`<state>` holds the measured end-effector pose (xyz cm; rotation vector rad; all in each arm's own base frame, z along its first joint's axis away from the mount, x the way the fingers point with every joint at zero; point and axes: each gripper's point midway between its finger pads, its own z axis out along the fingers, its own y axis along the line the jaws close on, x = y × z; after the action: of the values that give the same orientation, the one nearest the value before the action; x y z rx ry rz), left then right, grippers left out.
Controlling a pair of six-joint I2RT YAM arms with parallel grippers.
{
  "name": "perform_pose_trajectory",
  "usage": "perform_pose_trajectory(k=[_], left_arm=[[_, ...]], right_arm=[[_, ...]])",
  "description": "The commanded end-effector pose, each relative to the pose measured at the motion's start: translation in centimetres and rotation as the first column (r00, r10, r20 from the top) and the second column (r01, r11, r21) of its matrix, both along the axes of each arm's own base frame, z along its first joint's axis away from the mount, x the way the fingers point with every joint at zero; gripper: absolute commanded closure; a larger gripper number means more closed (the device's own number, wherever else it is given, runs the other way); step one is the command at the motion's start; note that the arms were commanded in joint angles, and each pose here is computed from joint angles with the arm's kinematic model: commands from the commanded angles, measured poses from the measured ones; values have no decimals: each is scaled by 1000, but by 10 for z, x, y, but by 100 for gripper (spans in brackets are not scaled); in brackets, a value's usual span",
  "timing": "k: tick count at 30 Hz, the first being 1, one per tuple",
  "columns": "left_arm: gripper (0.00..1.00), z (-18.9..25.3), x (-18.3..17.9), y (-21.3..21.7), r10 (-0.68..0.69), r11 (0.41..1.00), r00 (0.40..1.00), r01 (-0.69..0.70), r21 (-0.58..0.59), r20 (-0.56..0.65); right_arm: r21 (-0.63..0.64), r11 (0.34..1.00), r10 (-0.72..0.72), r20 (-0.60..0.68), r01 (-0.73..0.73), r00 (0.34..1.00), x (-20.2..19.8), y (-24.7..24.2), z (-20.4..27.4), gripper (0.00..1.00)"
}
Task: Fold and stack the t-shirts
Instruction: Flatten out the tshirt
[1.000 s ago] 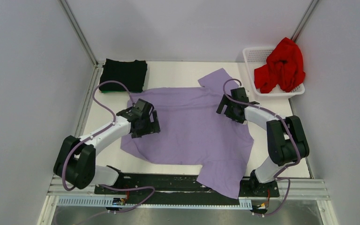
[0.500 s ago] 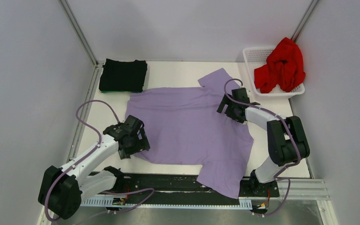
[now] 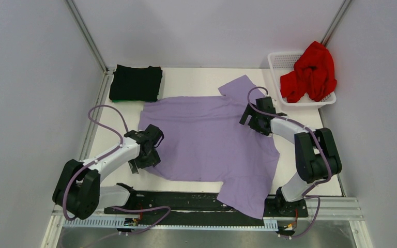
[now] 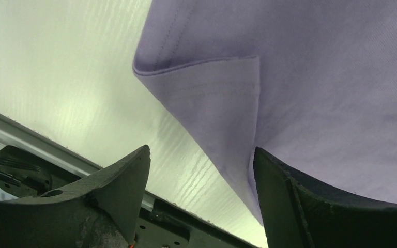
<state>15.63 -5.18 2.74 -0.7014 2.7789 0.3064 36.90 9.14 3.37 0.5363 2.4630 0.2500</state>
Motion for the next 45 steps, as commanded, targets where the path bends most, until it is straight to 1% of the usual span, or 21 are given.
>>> perform_pose_trajectory(k=[1,4,11,15,17,20,22,28,29,32,33,34,35,36,37,38,39,40,41,43,45], left_arm=[[20,6,19,5,51,997,996,-54,49,71],[22,5,14,8,55,996,998,-57,66,41],[24,12,-8,3,81,996,995,-80,34,-53],[30,14,-26,7,100,994,988,-96,44,-117],[35,11,-33,2,86,996,985,-85,13,-146],[47,10,-41,-6,63,997,979,-70,-31,-195],[50,11,-45,-9,56,997,976,-67,-46,-212],[51,17,-53,-14,52,995,976,-69,-75,-214],[49,18,-54,-14,63,994,976,-80,-76,-207],[41,23,-49,-12,88,992,983,-100,-74,-159],[31,28,-43,-14,84,991,988,-96,-89,-130],[24,31,-38,-15,78,992,991,-88,-93,-105],[9,40,-26,-19,66,990,997,-71,-119,-48],[5,45,-17,-17,59,992,998,-59,-111,-1],[1,57,2,-23,38,990,996,-26,-140,86],[1,63,13,-23,31,991,989,-12,-131,143],[0,77,35,-31,7,987,972,30,-155,236],[0,83,47,-32,-5,988,959,48,-148,282],[0,95,68,-39,-31,984,934,90,-151,356],[0,109,98,-42,-57,987,892,118,-109,448],[0,116,125,-47,-77,987,864,137,-85,498]], right_arm=[[-5,1000,-23,-5,23,1000,-4,-7,-5,0],[-7,1000,-28,-6,28,1000,-4,-9,-5,0],[0,999,-42,-11,42,999,-5,-13,-6,0],[2,999,-51,-15,51,999,-5,-16,-8,0],[6,999,-54,-17,54,998,-5,-18,-8,0],[7,998,-62,-13,62,998,-5,-21,-7,0],[7,998,-65,-12,65,998,-6,-22,-6,0],[10,998,-66,-7,66,998,-5,-23,-5,0],[11,998,-66,-5,66,998,-5,-23,-5,0],[22,998,-61,7,61,998,-4,-21,-2,0],[25,998,-60,11,59,998,-4,-20,-1,0],[30,998,-56,16,56,998,-4,-19,1,0],[37,998,-52,21,51,998,-4,-18,4,0],[44,998,-49,30,47,998,-4,-17,8,0],[53,998,-43,39,41,998,-4,-15,12,0],[62,997,-39,50,36,998,-4,-14,17,0],[67,997,-40,63,36,997,-4,-14,21,0],[82,996,-29,73,23,997,-5,-10,27,0],[100,995,-16,81,7,997,-6,-7,32,0],[116,993,-3,98,-8,995,-10,-3,40,0],[112,993,14,118,-27,993,-12,-3,47,0]])
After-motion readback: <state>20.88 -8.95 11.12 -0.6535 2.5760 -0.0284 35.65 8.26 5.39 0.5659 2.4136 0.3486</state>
